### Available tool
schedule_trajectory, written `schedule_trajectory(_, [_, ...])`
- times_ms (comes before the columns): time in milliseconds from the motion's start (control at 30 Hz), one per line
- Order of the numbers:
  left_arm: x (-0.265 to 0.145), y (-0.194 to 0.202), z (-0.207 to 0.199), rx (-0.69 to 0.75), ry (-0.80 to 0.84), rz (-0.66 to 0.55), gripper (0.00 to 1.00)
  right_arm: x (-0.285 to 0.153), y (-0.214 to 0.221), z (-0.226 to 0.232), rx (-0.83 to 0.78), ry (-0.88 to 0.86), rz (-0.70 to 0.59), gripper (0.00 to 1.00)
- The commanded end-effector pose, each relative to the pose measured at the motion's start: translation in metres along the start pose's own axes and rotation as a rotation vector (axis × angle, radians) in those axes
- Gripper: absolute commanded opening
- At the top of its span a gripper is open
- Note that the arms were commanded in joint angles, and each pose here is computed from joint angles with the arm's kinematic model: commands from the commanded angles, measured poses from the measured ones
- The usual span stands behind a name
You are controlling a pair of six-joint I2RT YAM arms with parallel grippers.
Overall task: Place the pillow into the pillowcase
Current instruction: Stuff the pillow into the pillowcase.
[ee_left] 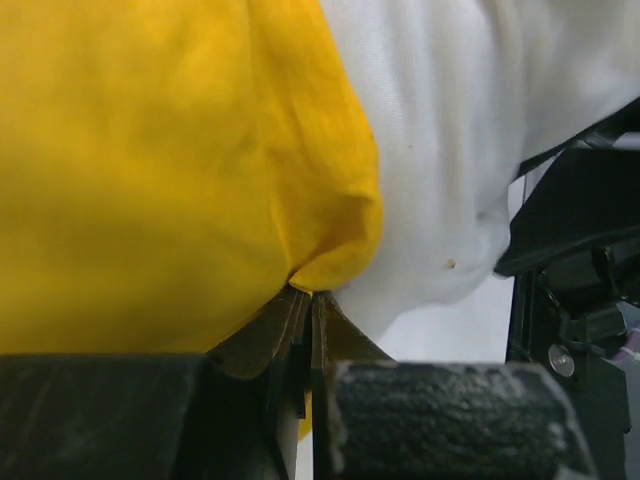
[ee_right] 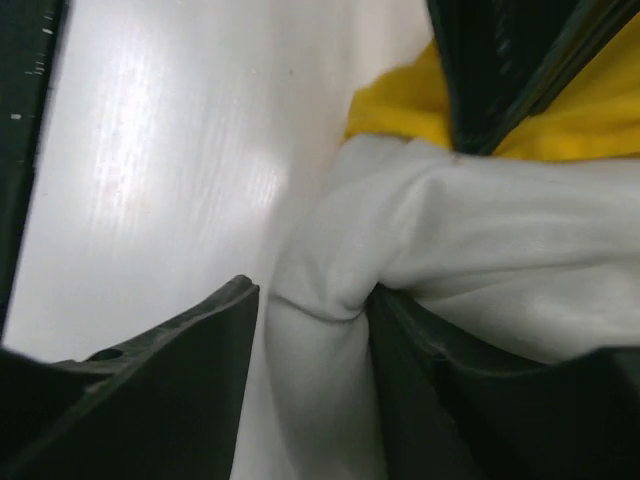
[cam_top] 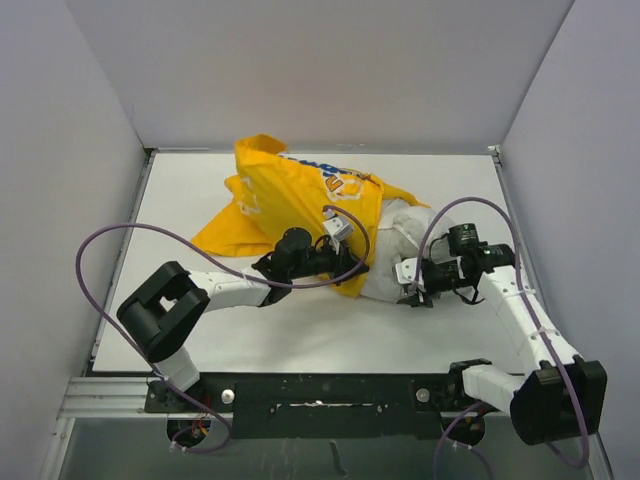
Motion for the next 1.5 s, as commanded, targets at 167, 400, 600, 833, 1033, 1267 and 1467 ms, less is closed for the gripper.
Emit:
schedule_trajectory(167, [0.009, -0.007, -0.017, 0.026, 0.096, -0.175, 0.00, -0.097, -0.144, 0.020, -0.020, 0.035, -0.220, 0.76])
schedule_trajectory(400, [0.000, -0.022, -0.028, 0.026, 0.120, -0.218, 0.00, -0.139, -0.139, -0.038, 0.127, 0.414, 0.040, 0.98])
schedule_trajectory(600, [-0.018, -0.014, -0.035, 0.019, 0.135, -0.204, 0.00, -0.088, -0.036, -0.054, 0.345, 0.374, 0.290, 0.91])
schedule_trajectory(833, [-0.077, -0.018, -0.059, -0.081, 0.085, -0.112, 0.51, -0.039, -0.022, -0.008, 0.373, 0.063, 0.091, 0.27])
schedule_trajectory(1033, [-0.134, -0.057, -0.097, -0.157, 0.055, -0.072, 0.61, -0.033, -0.033, 0.003, 0.386, 0.009, -0.128, 0.47])
schedule_trajectory(1267, [-0.124, -0.104, -0.076, -0.193, -0.258, -0.011, 0.69, -0.074, -0.063, -0.023, 0.369, 0.081, -0.324, 0.65])
schedule_trajectory(1467, [-0.078, -0.120, -0.032, -0.252, -0.357, -0.020, 0.74, -0.099, -0.031, -0.057, 0.557, 0.237, -0.369, 0.68])
Point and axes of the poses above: each gripper's point midway between its finger pads, its own x axis out along the fingers, its own z axis along the line the jaws close on, y = z × x, the point moved 8 cm from there along -x, back along the fingers
